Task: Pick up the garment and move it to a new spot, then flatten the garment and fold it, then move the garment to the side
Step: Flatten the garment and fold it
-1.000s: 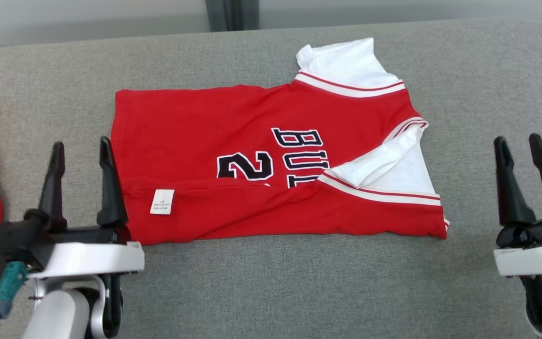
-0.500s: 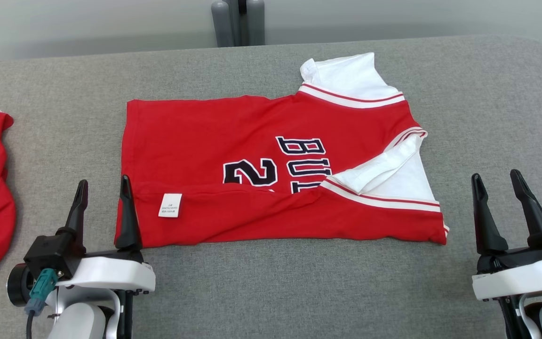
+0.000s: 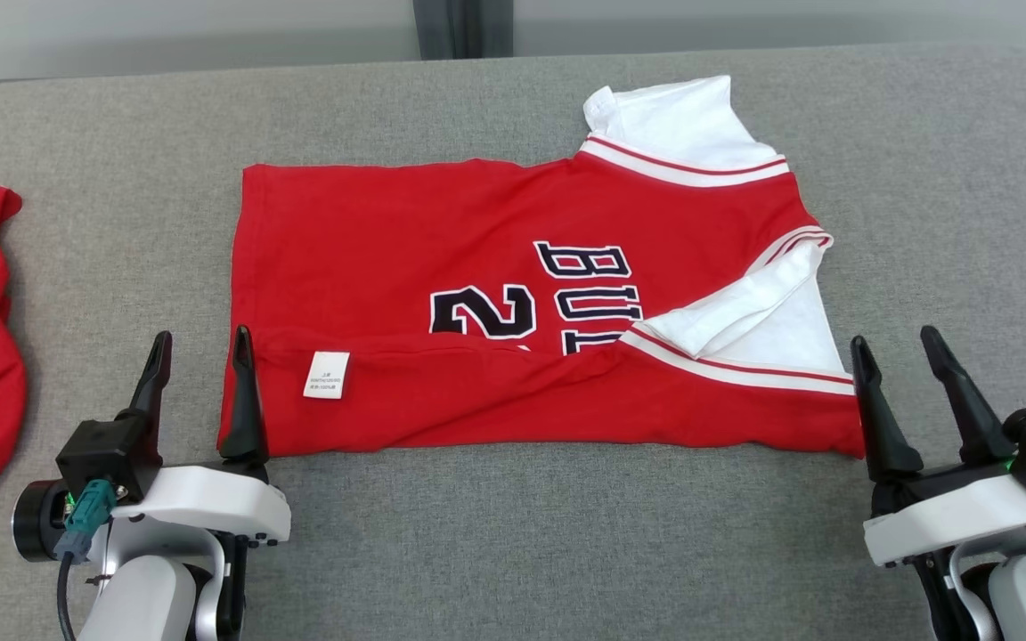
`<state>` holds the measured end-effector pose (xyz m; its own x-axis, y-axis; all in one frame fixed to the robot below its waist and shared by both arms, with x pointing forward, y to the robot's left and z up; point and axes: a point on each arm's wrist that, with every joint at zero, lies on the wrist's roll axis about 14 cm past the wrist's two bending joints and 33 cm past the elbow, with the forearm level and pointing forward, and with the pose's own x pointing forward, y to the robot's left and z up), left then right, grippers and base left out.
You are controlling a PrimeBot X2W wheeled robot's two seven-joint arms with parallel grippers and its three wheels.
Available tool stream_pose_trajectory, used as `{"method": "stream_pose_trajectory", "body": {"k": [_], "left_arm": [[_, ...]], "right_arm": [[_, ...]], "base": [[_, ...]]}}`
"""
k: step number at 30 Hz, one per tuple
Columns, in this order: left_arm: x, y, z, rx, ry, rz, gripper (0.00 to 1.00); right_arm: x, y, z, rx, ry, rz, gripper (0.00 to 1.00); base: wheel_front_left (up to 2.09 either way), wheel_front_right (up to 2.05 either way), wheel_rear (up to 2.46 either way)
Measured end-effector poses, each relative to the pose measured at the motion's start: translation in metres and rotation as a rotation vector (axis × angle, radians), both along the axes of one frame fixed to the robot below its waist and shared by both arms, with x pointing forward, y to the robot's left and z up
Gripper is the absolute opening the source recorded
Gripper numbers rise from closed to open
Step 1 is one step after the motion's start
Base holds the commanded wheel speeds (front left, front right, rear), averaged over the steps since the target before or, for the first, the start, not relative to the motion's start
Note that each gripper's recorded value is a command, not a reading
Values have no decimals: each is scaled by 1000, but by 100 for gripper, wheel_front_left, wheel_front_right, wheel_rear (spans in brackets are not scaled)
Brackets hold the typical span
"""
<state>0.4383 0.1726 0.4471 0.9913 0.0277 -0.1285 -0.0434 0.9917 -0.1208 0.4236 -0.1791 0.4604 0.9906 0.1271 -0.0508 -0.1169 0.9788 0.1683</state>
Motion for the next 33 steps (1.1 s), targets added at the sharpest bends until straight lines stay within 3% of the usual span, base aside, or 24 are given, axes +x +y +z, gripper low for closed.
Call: {"method": "stream_pose_trajectory", "body": {"k": [10, 22, 23, 24, 25, 33], "left_arm": [[-14, -4, -52, -27, 200, -14, 100], [-27, -5, -98, -137, 398, 14, 100], [-27, -5, -99, -156, 411, 20, 93], [-27, -6, -100, -166, 417, 16, 65], [-27, -6, -101, -171, 425, 7, 0], [-33, -2, -92, -232, 416, 29, 0]], "right_arm": [[-11, 9, -66, -14, 215, 36, 100], [-11, 18, -99, 17, 338, 63, 100], [-11, 19, -99, 23, 339, 64, 99], [-11, 20, -100, 26, 344, 68, 50], [-11, 21, -99, 27, 342, 72, 0], [-10, 28, -87, 102, 314, 71, 0]], "base": [[0, 0, 0], [0, 0, 0], [0, 0, 0], [0, 0, 0], [0, 0, 0], [0, 0, 0]]}}
